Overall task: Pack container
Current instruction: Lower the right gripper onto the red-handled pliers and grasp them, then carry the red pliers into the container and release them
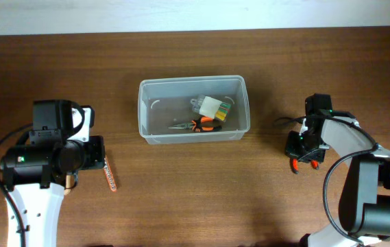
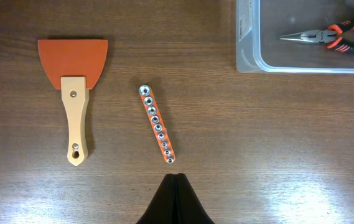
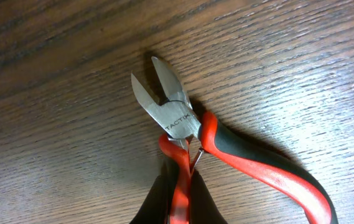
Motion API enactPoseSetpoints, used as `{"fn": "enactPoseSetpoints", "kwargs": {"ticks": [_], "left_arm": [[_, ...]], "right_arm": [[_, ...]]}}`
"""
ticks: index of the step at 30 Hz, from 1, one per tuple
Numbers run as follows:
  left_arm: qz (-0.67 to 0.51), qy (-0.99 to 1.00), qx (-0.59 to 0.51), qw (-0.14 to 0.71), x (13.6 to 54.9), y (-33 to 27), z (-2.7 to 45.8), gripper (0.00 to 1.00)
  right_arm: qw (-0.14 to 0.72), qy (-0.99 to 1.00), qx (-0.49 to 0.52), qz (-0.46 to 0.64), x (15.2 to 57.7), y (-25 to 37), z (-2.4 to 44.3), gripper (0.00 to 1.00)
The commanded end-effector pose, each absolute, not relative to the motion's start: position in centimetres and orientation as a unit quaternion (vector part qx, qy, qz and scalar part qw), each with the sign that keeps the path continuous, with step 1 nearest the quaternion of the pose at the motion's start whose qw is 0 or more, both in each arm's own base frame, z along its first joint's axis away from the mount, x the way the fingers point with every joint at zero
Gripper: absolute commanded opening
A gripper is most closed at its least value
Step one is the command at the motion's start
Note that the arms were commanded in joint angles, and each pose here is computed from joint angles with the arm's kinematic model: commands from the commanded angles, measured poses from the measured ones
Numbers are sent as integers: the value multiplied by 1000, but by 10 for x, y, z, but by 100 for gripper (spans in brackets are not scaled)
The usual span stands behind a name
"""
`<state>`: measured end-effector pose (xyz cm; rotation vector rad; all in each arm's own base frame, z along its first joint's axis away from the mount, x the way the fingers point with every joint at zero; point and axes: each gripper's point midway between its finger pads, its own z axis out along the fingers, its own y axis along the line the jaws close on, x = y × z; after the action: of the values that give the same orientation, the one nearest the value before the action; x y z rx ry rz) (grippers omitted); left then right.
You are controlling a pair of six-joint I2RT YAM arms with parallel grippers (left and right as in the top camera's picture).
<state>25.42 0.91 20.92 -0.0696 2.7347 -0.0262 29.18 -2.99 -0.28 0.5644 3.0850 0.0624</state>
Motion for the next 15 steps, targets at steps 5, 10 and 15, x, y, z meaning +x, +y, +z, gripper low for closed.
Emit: {"fn": "enactPoseSetpoints", "kwargs": {"ticks": [5, 10, 15], "left_arm": [[-13, 975, -29, 218, 257, 9, 215, 2], [-13, 975, -29, 222, 259, 9, 216, 2], [-12, 974, -29, 223, 259, 9, 216, 2]], "right_arm": [[15, 990, 140, -3, 307, -39, 16, 4], [79, 994, 54, -45, 356, -40, 97, 4], [189, 970, -144, -53, 406, 22, 205, 4]]}}
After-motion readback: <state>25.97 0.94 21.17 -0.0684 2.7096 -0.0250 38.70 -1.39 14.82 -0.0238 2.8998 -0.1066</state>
